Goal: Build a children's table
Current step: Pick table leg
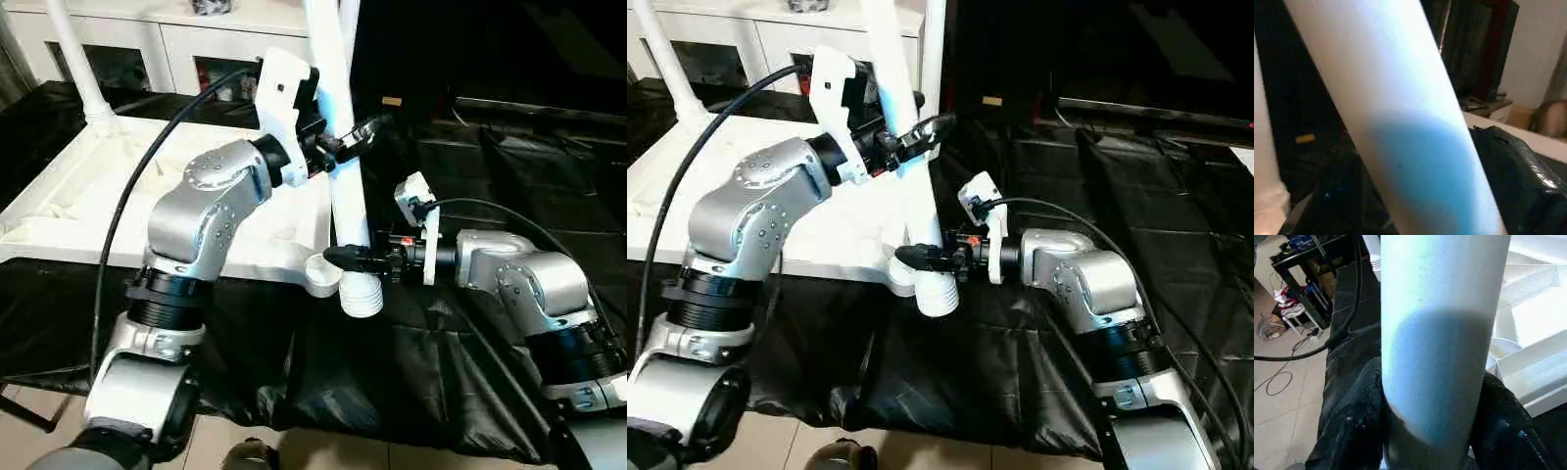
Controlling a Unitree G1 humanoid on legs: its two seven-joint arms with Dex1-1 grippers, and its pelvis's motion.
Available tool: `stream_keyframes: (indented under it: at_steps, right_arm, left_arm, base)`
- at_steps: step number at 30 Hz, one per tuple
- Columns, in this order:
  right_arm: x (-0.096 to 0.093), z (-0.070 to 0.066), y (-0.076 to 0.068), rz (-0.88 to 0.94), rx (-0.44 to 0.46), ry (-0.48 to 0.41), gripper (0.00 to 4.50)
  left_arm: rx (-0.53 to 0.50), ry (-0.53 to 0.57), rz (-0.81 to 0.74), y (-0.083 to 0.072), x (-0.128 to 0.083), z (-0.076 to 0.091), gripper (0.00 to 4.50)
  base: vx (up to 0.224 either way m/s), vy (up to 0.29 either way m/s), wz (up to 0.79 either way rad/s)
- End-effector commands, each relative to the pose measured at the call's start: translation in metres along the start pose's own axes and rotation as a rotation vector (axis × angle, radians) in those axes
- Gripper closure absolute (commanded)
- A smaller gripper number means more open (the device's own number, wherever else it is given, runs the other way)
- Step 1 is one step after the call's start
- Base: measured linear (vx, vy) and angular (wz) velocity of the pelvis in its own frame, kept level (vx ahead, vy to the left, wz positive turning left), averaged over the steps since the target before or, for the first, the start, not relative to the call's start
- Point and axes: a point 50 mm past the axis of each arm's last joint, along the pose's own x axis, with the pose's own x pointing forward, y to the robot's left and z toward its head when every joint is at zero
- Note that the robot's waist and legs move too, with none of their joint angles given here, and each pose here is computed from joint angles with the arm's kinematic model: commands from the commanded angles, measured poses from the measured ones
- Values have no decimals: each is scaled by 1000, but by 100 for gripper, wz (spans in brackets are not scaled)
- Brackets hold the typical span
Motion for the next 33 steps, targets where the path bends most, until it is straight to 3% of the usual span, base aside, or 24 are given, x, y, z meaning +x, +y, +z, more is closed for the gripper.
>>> stream_keyframes:
  at_steps: [1,3,4,6,11,22,33]
  right_arm:
    - [-1,6,3,0,-36,-16,264]
    - [-1,7,2,-3,-36,-23,264]
    - [-2,8,2,-6,-36,-33,264]
    - [-2,10,2,-7,-36,-41,264]
    - [-1,11,2,-9,-39,-46,264]
    - [0,22,-2,-34,-61,-85,264]
    - [5,32,1,-46,-112,-108,264]
  left_arm:
    - [-56,-3,-27,-6,3,5,100]
    - [-122,-2,-38,-8,3,3,100]
    - [-212,-3,-35,-10,2,0,118]
    - [-295,-44,-11,-8,2,2,135]
    - [-325,-101,24,-4,2,8,183]
    - [-205,-125,18,-4,1,21,272]
    - [-95,-89,-81,-8,6,37,276]
  base:
    - [0,0,0]
    - [0,0,0]
    - [0,0,0]
    - [0,0,0]
    - [0,0,0]
    - [0,0,0]
    - [0,0,0]
